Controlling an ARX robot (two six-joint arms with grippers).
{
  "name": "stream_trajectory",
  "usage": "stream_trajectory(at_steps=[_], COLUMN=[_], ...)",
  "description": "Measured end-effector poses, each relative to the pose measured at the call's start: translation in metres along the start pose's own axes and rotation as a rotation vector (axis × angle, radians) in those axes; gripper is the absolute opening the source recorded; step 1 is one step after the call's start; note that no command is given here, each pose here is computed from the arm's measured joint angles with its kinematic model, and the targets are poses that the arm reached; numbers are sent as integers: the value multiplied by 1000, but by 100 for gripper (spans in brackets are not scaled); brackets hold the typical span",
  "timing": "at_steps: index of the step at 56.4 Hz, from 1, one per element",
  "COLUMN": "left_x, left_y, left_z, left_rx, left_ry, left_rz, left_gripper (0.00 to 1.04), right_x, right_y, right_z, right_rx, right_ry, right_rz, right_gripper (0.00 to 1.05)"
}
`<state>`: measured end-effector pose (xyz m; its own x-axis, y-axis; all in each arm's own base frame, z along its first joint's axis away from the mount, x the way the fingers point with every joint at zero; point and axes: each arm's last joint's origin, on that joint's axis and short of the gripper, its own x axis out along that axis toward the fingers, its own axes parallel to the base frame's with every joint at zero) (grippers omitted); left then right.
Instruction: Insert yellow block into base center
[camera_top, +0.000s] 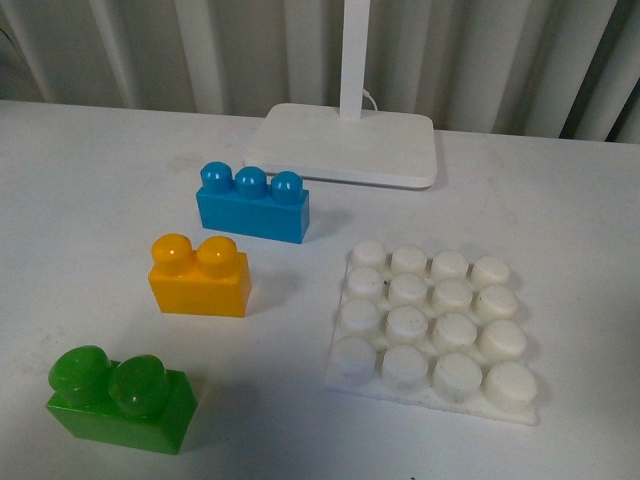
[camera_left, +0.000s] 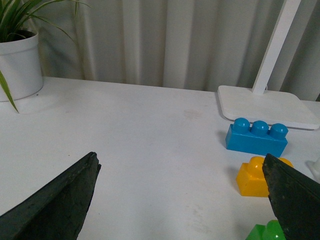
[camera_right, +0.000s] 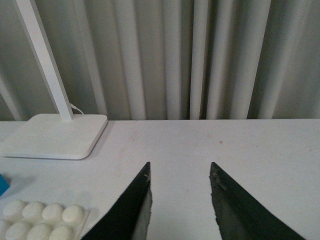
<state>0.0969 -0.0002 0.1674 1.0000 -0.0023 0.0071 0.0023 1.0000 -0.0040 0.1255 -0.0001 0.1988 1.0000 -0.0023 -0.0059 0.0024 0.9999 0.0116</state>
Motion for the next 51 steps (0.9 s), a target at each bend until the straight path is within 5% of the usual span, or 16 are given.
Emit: stream_trajectory(at_steps=[4,51], left_x=[0,0], left_y=[0,0], left_z=[0,0], left_rx=[0,0], left_ry=[0,0], left_rz=[0,0], left_gripper=[98,98], right_x=[-2,-28], right_y=[0,0], right_z=[-4,-33], right_rx=[-3,-8], right_ry=[-4,-13], right_rz=[0,3], right_gripper=[0,1])
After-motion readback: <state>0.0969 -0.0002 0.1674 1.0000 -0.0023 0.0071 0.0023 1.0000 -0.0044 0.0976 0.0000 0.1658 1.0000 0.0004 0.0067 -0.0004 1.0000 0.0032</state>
